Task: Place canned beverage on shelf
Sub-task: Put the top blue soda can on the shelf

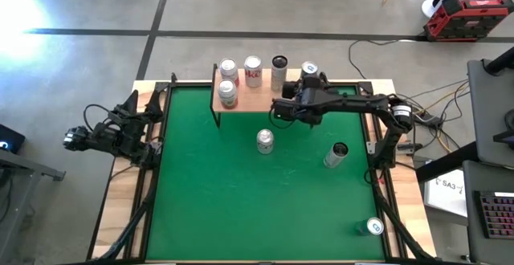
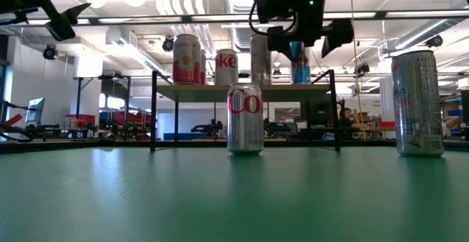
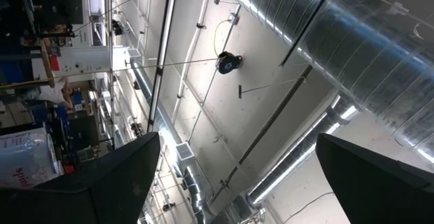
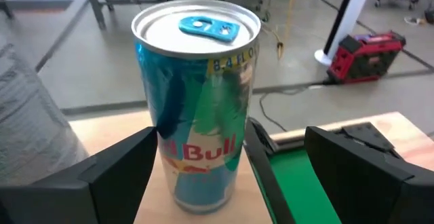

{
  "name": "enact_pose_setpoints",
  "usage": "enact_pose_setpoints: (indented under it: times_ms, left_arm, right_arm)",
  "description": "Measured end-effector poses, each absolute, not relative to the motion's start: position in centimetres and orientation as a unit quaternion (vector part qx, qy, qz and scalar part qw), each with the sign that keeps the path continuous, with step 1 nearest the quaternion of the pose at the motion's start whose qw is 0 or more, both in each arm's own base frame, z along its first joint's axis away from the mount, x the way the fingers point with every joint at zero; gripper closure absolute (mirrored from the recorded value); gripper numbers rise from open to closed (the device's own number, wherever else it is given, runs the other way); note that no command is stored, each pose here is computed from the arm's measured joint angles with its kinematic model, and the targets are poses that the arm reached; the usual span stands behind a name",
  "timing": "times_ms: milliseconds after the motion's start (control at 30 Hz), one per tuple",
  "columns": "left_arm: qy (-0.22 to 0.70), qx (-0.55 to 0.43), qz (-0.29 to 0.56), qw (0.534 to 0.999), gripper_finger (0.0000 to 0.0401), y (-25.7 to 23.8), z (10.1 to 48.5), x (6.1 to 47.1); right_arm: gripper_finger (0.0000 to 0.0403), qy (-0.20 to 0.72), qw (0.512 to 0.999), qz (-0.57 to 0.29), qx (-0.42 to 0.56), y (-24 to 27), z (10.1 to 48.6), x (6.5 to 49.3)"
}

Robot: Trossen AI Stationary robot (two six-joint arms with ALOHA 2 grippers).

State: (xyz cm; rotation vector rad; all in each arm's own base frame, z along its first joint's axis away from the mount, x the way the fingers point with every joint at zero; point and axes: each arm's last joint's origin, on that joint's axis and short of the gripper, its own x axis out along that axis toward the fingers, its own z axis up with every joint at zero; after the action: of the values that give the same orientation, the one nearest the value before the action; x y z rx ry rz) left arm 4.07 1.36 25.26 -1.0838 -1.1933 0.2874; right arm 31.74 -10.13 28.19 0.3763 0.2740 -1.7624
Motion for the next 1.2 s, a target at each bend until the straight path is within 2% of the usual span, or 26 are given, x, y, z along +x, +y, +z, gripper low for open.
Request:
enact_pose_setpoints:
  times_ms: [500,1200]
  left_arm:
    - [-0.532,-0.483,0.128,0.683,0.0021,1.4,25.3,4.1]
    - [-0.532,-0.483,0.129,0.683,0.0021,1.4,25.3,4.1]
  right_arm:
    - [0.0039,0.122,0.606,-0.758,0.206,-10.4,29.4,31.9]
    - [0.0039,0.134,0.610,-0.758,0.189,-13.7,29.3,32.4]
